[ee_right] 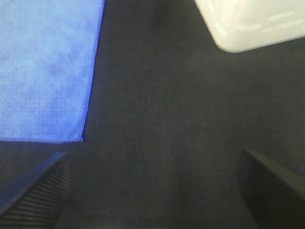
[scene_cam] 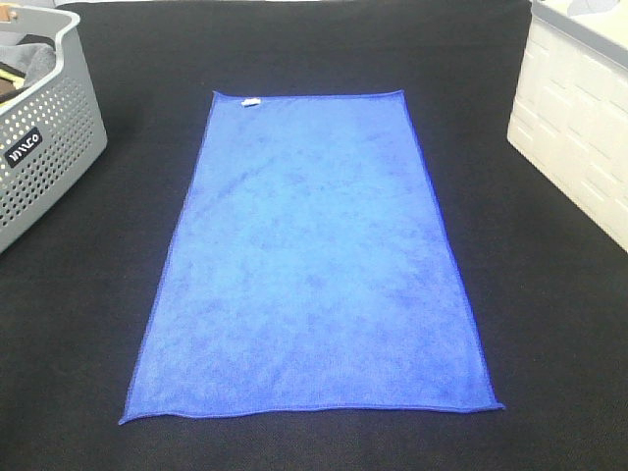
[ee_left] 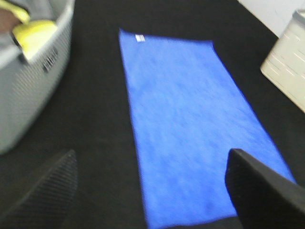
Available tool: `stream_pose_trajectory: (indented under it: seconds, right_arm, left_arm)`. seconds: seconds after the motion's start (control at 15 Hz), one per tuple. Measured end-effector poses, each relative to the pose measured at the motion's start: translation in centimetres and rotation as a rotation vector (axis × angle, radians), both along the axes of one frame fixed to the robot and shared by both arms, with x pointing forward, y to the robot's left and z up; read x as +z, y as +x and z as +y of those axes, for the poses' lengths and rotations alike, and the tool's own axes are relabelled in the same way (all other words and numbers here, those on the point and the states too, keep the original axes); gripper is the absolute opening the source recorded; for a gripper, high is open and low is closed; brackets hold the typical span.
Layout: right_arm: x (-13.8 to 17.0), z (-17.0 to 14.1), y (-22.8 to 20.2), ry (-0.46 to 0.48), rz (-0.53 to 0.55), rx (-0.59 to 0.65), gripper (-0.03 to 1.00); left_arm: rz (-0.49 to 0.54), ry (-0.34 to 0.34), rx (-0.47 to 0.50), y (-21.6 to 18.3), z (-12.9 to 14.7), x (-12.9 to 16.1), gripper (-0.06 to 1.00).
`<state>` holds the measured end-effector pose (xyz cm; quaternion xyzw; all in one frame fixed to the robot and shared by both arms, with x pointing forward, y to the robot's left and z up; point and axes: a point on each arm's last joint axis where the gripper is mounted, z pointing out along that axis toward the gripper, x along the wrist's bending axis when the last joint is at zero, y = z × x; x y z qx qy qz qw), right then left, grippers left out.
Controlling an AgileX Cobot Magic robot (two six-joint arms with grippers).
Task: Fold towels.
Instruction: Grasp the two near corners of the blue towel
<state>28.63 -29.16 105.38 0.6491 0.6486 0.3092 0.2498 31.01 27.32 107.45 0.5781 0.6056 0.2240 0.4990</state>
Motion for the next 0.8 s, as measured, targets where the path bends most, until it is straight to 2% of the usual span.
stream_pose_trajectory:
  seconds: [0.13,0.2,0.27,0.4,0.6,0.8]
  right_arm:
    - [0.0,0.2,2.5,0.033,0.095,-0.009,0.89]
    - [0.0,0.2,2.5,0.033,0.095,-0.009,0.89]
    - [-0.5,0.4,4.3,0.070,0.186,-0.007,0.89]
    - [-1.6,0.8,6.8,0.123,0.286,-0.010,0.89]
    - [-3.7,1.3,10.3,0.178,0.388,0.004,0.89]
    - [-6.2,1.9,13.1,0.219,0.461,0.046,0.89]
  left_arm:
    - [0.199,-0.135,-0.022,3.2,-0.6,-1.3,0.80]
    - [0.199,-0.135,-0.022,3.2,-0.6,-1.3,0.80]
    - [0.332,-0.181,-0.027,5.1,-0.9,-2.6,0.78]
    - [0.506,-0.168,-0.035,7.6,-0.9,-5.1,0.77]
    - [0.692,-0.143,-0.069,10.4,-0.9,-8.8,0.76]
    - [0.768,-0.189,-0.081,12.5,-1.2,-11.6,0.76]
